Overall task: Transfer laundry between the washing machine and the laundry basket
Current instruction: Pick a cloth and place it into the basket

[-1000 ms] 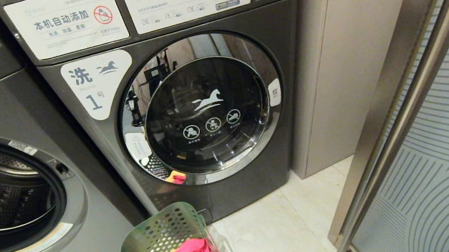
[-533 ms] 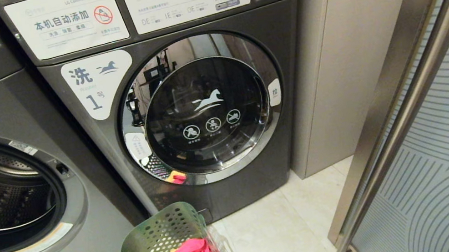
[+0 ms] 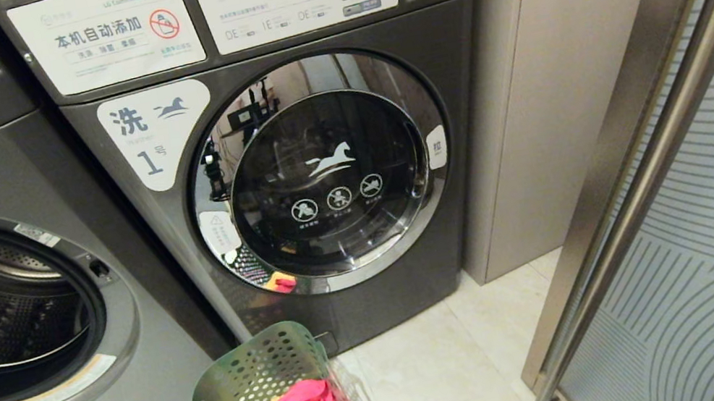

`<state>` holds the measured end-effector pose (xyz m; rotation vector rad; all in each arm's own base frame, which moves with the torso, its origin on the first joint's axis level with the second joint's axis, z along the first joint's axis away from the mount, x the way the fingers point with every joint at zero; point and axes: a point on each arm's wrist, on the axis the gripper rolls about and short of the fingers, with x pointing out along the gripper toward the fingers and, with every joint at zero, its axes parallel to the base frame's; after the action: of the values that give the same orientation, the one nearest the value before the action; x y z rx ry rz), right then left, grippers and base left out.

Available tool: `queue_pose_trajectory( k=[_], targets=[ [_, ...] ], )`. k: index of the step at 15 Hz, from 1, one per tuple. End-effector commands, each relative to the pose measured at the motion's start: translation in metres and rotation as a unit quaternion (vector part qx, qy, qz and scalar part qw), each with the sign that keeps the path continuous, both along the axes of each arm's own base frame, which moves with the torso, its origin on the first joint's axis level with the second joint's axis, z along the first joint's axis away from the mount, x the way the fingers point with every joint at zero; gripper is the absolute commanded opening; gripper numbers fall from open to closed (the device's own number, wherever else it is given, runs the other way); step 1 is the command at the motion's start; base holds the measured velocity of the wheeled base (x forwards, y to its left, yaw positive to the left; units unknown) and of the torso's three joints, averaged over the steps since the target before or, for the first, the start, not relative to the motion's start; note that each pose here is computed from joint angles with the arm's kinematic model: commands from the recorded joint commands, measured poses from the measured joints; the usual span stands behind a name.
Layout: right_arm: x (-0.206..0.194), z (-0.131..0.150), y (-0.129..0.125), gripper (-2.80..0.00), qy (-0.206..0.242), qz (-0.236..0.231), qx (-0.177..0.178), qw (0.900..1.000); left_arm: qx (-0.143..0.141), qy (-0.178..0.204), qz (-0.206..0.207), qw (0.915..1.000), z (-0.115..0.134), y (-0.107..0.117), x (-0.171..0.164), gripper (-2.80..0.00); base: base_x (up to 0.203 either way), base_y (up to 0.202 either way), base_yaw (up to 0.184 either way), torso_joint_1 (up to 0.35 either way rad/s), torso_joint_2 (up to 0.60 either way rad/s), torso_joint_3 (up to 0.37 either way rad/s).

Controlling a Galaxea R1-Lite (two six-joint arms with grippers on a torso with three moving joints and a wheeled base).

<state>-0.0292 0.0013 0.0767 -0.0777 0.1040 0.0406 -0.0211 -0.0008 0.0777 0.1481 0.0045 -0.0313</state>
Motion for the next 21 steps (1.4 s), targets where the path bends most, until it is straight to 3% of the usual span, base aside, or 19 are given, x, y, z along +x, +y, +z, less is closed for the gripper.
queue_pose_trajectory(
  k=[1,2,4,8,11,13,21],
  targets=[
    [0.0001,-0.0001,0.0,-2.8,0.001,0.0,0.0,1.0,-0.016,-0.003,0.002,0.9999,-0.0019,0.0001,-0.0017,-2.8,0.0,0.0,0.0,0.0,0.0,0.0],
    [0.0001,-0.0001,0.0,-2.8,0.001,0.0,0.0,1.0,-0.039,-0.001,0.006,0.9992,-0.0024,0.0003,-0.0016,-2.8,0.0,0.0,0.0,0.0,0.0,0.0],
    [0.0001,-0.0001,0.0,-2.8,0.001,0.0,0.0,1.0,-0.057,-0.002,0.016,0.9982,-0.0022,0.0007,-0.0016,-2.8,0.0,0.0,0.0,0.0,0.0,0.0],
    [0.0001,-0.0001,0.0,-2.8,0.001,0.0,0.0,1.0,-0.055,-0.001,0.016,0.9984,-0.0024,0.0007,-0.0016,-2.8,0.0,0.0,0.0,0.0,0.0,0.0],
    [0.0001,-0.0001,0.0,-2.8,0.001,0.0,0.0,1.0,-0.035,0.001,0.012,0.9993,-0.0028,0.0005,-0.0016,-2.8,0.0,0.0,0.0,0.0,0.0,0.0],
    [0.0001,-0.0001,0.0,-2.8,0.001,0.0,0.0,1.0,-0.045,0.0,0.013,0.9989,-0.0027,0.0006,-0.0016,-2.8,0.0,0.0,0.0,0.0,0.0,0.0],
    [0.0001,-0.0001,0.0,-2.8,0.001,0.0,0.0,1.0,-0.039,0.0,0.013,0.9991,-0.0027,0.0006,-0.0016,-2.8,0.0,0.0,0.0,0.0,0.0,0.0]
  ],
)
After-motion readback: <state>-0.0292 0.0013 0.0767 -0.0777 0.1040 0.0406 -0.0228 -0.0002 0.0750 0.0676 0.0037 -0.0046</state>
